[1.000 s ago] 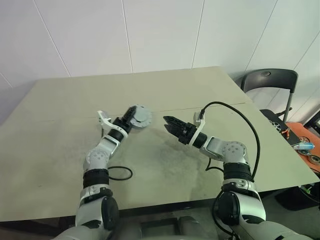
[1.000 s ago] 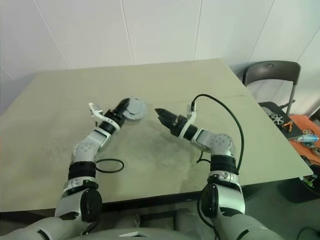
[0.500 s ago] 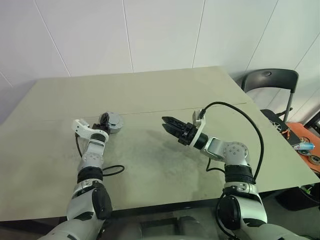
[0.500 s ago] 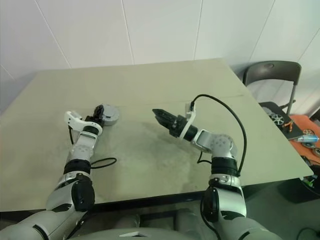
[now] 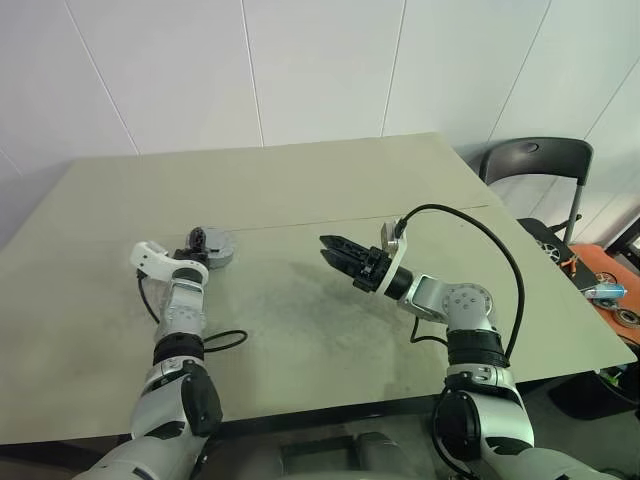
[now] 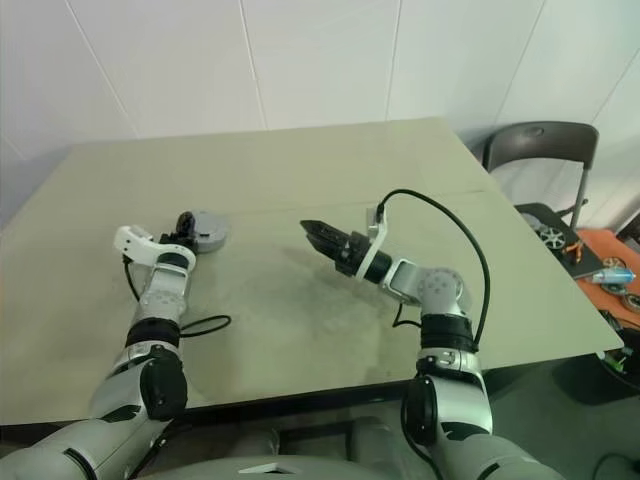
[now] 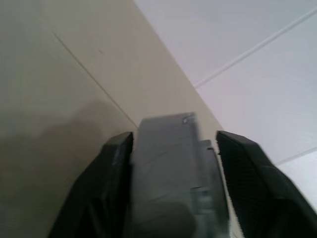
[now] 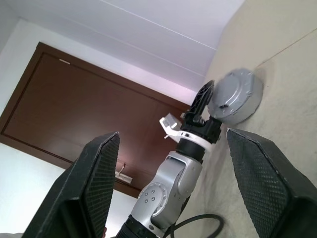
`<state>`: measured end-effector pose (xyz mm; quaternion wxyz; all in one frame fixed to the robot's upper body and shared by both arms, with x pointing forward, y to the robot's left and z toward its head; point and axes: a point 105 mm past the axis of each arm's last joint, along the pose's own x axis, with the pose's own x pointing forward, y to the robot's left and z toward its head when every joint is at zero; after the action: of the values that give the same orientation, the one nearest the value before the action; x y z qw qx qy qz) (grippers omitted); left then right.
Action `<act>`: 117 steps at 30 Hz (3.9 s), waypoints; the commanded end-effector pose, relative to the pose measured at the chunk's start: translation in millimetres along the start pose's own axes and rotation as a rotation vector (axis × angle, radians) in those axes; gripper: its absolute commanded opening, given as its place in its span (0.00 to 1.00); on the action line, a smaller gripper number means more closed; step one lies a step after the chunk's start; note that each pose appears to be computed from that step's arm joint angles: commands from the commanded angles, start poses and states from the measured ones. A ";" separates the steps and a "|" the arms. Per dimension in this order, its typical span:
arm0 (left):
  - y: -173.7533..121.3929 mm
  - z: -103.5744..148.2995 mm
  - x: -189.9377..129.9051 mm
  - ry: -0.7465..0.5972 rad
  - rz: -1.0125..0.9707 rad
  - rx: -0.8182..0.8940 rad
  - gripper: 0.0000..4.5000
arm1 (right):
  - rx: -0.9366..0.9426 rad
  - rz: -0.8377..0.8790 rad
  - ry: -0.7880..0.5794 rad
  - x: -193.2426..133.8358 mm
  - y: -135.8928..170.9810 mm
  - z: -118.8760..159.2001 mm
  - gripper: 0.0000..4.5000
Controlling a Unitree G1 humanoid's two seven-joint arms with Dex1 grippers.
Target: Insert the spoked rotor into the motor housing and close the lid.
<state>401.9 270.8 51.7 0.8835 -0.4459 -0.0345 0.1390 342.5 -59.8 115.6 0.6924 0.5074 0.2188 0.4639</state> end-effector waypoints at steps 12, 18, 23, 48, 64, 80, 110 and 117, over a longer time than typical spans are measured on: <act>8.9 61.2 0.8 -0.242 0.124 0.301 1.00 | -0.263 0.052 0.018 10.9 30.1 8.7 0.80; -57.0 58.3 -10.1 -0.246 -0.308 0.425 1.00 | -0.704 -0.098 -0.036 26.4 33.7 35.5 0.80; -89.0 27.0 -37.6 -0.093 -0.614 0.640 1.00 | -0.945 -0.273 0.071 22.3 -0.6 41.6 0.80; -97.6 -4.3 -112.6 0.324 -1.053 0.856 1.00 | -1.166 -0.242 0.255 -4.0 -14.7 34.3 1.00; -105.6 -8.7 -112.5 0.327 -1.056 0.869 1.00 | -1.179 -0.262 0.244 -5.9 -15.6 44.0 1.00; -103.9 -11.3 -117.0 0.344 -1.056 0.886 1.00 | -1.179 -0.275 0.248 -7.8 -18.6 45.9 1.00; -87.8 -10.2 -107.7 0.331 -0.991 0.949 1.00 | -1.198 -0.238 0.253 5.5 -20.3 42.8 1.00; -88.6 -13.8 -112.7 0.331 -0.995 0.942 1.00 | -1.195 -0.239 0.273 -1.1 -21.6 39.9 1.00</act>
<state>316.5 183.5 108.1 0.9381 0.0257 -0.0098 -0.3453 381.1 -82.7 95.4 0.8709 -0.0493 0.0902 0.4805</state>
